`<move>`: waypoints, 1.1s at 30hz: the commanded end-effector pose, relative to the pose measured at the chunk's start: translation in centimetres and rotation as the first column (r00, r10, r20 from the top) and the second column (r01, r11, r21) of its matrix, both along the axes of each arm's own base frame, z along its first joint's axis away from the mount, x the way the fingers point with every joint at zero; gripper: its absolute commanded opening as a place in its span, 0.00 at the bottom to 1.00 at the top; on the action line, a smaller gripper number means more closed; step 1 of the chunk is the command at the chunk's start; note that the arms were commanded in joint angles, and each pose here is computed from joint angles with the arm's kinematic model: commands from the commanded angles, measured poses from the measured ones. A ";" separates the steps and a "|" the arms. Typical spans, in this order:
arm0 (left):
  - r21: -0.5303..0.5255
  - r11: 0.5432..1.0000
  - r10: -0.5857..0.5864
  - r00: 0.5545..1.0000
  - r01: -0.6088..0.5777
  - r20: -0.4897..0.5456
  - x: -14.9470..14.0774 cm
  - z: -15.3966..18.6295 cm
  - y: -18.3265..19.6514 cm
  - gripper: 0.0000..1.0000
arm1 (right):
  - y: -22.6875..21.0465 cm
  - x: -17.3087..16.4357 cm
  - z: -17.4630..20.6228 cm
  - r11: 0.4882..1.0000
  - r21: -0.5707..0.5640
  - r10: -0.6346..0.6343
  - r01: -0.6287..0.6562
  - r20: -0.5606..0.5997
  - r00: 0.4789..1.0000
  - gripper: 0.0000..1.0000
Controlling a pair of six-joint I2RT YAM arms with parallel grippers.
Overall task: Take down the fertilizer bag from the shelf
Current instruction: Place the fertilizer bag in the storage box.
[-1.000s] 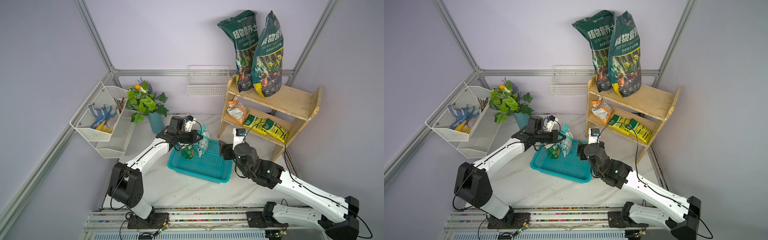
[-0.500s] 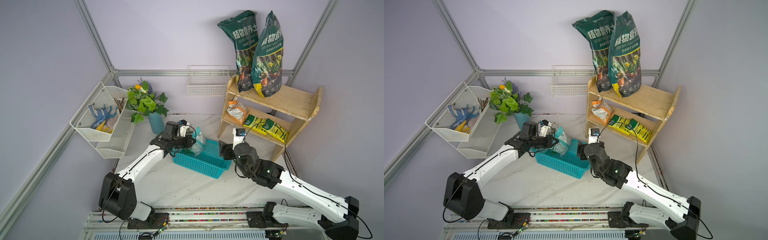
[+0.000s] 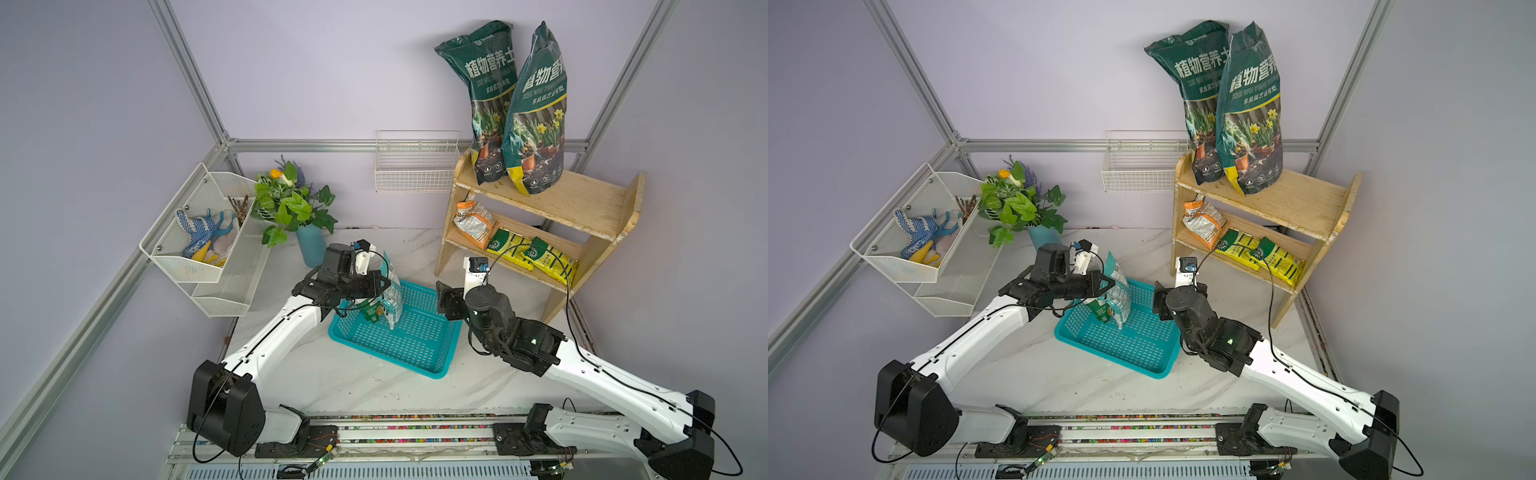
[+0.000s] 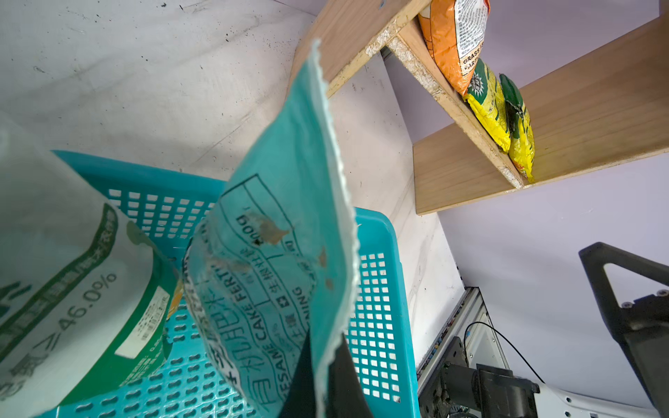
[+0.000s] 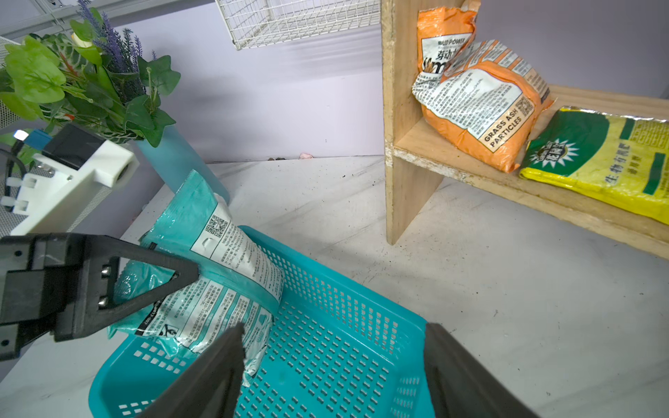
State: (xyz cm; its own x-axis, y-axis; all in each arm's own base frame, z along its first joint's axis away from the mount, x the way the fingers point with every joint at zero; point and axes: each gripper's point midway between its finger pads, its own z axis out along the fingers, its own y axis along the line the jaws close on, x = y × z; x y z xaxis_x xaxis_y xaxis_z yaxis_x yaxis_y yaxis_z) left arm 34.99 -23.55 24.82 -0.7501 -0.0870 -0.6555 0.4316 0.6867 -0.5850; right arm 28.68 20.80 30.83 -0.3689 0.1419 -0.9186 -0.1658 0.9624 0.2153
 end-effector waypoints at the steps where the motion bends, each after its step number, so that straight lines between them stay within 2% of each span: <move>1: -0.032 0.997 -0.063 0.994 0.066 0.088 0.1 1.0 -0.9 0.00 | -0.2 0.0 -1.0 1.000 -0.014 -0.005 0.005 -0.025 1.000 0.81; 3: -0.044 0.994 -0.091 0.991 0.096 0.102 0.2 1.3 -1.4 0.00 | -0.2 0.0 -0.9 1.000 -0.013 -0.005 0.004 -0.025 1.000 0.81; 9: -0.027 0.985 -0.169 0.982 0.171 0.082 1.6 -0.7 -2.9 0.00 | -0.3 -0.1 -0.8 1.000 -0.012 -0.004 0.004 -0.023 1.000 0.81; 15: 0.041 0.994 -0.106 0.991 0.103 0.077 3.5 -2.8 -1.0 0.00 | -0.3 0.0 -0.9 1.000 -0.014 -0.004 0.004 -0.023 1.000 0.81; 22: 0.026 1.000 -0.002 1.000 0.002 0.017 6.4 -4.6 2.4 0.00 | -0.1 0.0 -1.0 1.000 -0.015 0.001 -0.001 -0.029 1.000 0.82; 25: 0.044 0.999 0.011 1.000 -0.012 0.004 6.6 -5.1 2.8 0.05 | -0.1 0.0 -1.0 1.000 -0.016 0.001 -0.002 -0.028 1.000 0.82; 30: 0.148 0.988 0.044 0.999 -0.045 0.007 6.5 -6.6 3.9 0.10 | 0.0 0.0 -1.2 1.000 -0.017 0.003 -0.003 -0.032 0.999 0.82; 33: 0.253 0.962 0.106 0.994 -0.106 0.015 6.6 -7.9 5.5 0.11 | 0.0 0.1 -1.2 1.000 -0.018 0.004 -0.004 -0.034 0.999 0.82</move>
